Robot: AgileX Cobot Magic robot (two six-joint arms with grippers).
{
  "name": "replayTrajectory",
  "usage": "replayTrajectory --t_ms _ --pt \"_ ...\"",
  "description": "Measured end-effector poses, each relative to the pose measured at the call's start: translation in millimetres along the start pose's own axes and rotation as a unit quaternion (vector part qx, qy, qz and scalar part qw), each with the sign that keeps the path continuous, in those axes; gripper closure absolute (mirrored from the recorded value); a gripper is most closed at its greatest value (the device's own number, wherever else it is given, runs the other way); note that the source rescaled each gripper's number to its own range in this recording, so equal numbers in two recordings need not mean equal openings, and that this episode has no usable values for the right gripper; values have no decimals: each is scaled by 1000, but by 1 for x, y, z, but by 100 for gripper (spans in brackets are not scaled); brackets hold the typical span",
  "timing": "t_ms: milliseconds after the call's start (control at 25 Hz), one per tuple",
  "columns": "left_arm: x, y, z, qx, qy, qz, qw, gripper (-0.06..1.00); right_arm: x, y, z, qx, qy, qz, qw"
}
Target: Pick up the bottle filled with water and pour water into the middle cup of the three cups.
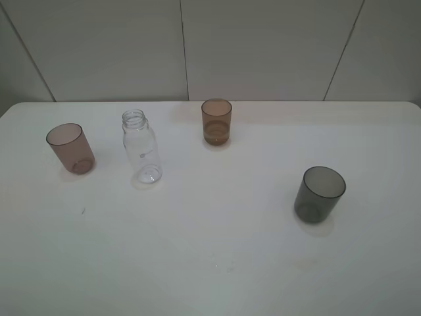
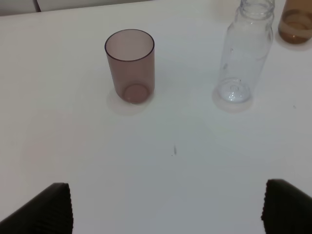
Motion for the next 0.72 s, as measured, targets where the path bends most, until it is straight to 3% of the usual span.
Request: replayTrajectory --t_ms 720 --pt "0 0 0 -10 0 -1 1000 -6 0 0 0 0 0 0 1000"
Point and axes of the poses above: a point on each arm's last joint axis where the gripper is mounted, x pointing out along that axis toward the gripper, y along the wrist's bending axis when the last joint is at zero, z = x × y, the point moved 7 cm from there along x, pointing out along that axis toward the gripper, and after that the axes turned 5 degrees about x, right-handed, at the moved point
